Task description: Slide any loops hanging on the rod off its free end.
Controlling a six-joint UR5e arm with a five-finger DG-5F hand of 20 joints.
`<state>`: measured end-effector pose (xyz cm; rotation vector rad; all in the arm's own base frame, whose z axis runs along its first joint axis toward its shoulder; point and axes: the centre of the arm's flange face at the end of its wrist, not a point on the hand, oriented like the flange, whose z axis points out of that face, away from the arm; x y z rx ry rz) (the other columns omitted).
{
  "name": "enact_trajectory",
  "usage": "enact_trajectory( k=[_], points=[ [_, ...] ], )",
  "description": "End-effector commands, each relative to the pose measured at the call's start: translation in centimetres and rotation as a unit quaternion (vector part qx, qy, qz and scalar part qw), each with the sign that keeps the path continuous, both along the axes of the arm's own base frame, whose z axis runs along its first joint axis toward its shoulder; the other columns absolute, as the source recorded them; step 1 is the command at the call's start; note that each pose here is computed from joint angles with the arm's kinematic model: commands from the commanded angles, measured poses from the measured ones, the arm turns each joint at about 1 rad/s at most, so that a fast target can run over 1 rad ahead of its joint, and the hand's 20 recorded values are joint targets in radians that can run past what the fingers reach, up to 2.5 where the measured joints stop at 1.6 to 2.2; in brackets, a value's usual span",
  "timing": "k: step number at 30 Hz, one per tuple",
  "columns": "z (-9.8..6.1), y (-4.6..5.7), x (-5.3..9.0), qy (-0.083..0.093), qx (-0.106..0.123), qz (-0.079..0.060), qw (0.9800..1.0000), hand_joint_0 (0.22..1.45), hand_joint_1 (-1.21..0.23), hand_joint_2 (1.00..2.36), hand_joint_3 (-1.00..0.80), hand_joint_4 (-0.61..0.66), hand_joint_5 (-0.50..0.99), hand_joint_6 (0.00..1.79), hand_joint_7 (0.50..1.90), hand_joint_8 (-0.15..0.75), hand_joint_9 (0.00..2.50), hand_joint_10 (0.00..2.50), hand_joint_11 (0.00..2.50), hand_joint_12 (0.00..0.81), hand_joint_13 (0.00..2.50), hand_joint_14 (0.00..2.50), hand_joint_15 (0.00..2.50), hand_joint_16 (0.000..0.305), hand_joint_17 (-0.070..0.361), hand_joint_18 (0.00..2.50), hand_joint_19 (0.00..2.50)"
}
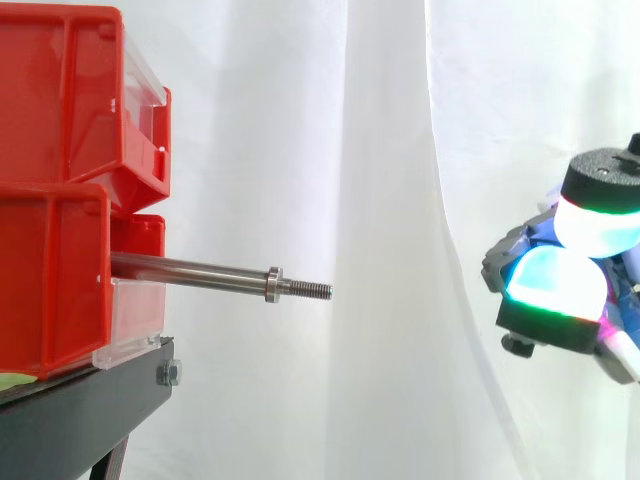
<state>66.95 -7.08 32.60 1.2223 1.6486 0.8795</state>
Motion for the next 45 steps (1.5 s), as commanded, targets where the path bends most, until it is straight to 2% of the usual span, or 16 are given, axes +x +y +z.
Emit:
enact_trajectory(
  k=[1,3,4,8,13,18,21,24,25,28,31,40,45],
  points=[
    [0.9,-0.1,-0.7,0.006,-0.003,-0.003,1.0000,0.60,-0.73,1.03,-0.18,-0.11,-0.17,0.92,1.04,0.275,1.04,0.02,0.47,0.250,1.19,0.02,0.39,0.042,0.093,1.11,0.53],
    [1.3,-0.1,-0.9,0.009,-0.005,-0.004,0.9999,0.60,-0.73,1.03,-0.18,-0.11,-0.17,0.92,1.03,0.275,1.04,0.01,0.46,0.250,1.19,0.01,0.38,0.042,0.094,1.11,0.54],
    [2.2,-0.2,-1.6,0.015,-0.013,-0.006,0.9998,0.60,-0.73,1.03,-0.18,-0.11,-0.17,0.92,1.03,0.274,1.04,0.02,0.47,0.251,1.19,0.01,0.39,0.042,0.094,1.11,0.53],
    [3.1,-0.5,-2.5,0.028,-0.024,-0.013,0.9992,0.60,-0.73,1.03,-0.18,-0.12,-0.17,0.92,1.04,0.274,1.04,0.01,0.46,0.253,1.19,0.01,0.39,0.042,0.094,1.11,0.53],
    [3.0,-0.4,-2.7,0.037,-0.026,-0.013,0.9989,0.61,-0.73,1.03,-0.19,-0.13,-0.17,0.91,1.05,0.275,1.04,0.02,0.47,0.255,1.18,0.02,0.39,0.041,0.093,1.11,0.53],
    [3.0,-0.4,-2.7,0.036,-0.028,-0.016,0.9988,0.64,-0.75,1.02,-0.28,-0.14,-0.17,0.92,1.06,0.270,1.04,0.02,0.47,0.257,1.17,0.01,0.38,0.041,0.093,1.11,0.53],
    [2.6,-0.3,-2.8,0.041,-0.031,-0.019,0.9985,0.66,-0.75,1.02,-0.32,-0.15,-0.17,0.92,1.05,0.267,1.03,0.01,0.46,0.253,1.16,0.01,0.38,0.041,0.092,1.10,0.52],
    [1.4,-0.3,-3.3,0.051,-0.032,-0.022,0.9979,0.67,-0.75,1.01,-0.35,-0.16,-0.18,0.92,1.05,0.263,1.03,0.02,0.46,0.254,1.16,0.02,0.37,0.041,0.092,1.10,0.52],
    [0.3,-0.3,-3.5,0.055,-0.031,-0.024,0.9977,0.67,-0.75,1.01,-0.36,-0.17,-0.18,0.92,1.06,0.262,1.03,0.02,0.46,0.255,1.16,0.01,0.37,0.041,0.093,1.10,0.51],
    [-1.3,-0.2,-3.6,0.044,-0.019,-0.029,0.9984,0.68,-0.76,1.01,-0.38,-0.18,-0.18,0.92,1.09,0.259,1.02,0.01,0.46,0.256,1.15,0.01,0.38,0.041,0.091,1.09,0.51],
    [-2.0,-0.2,-3.7,0.043,-0.016,-0.029,0.9985,0.69,-0.76,1.01,-0.40,-0.20,-0.18,0.92,1.12,0.256,1.01,0.01,0.46,0.255,1.14,0.01,0.37,0.040,0.091,1.09,0.52],
    [-2.0,-0.1,-3.6,0.036,-0.016,-0.027,0.9988,0.70,-0.74,1.00,-0.44,-0.21,-0.19,0.93,1.12,0.251,1.00,0.01,0.45,0.256,1.12,0.01,0.37,0.040,0.090,1.07,0.52],
    [-1.6,0.2,-2.6,0.003,-0.019,-0.023,0.9995,0.70,-0.74,1.00,-0.44,-0.21,-0.19,0.93,1.09,0.251,1.00,0.01,0.45,0.257,1.12,0.01,0.37,0.040,0.090,1.07,0.52]
  ],
)
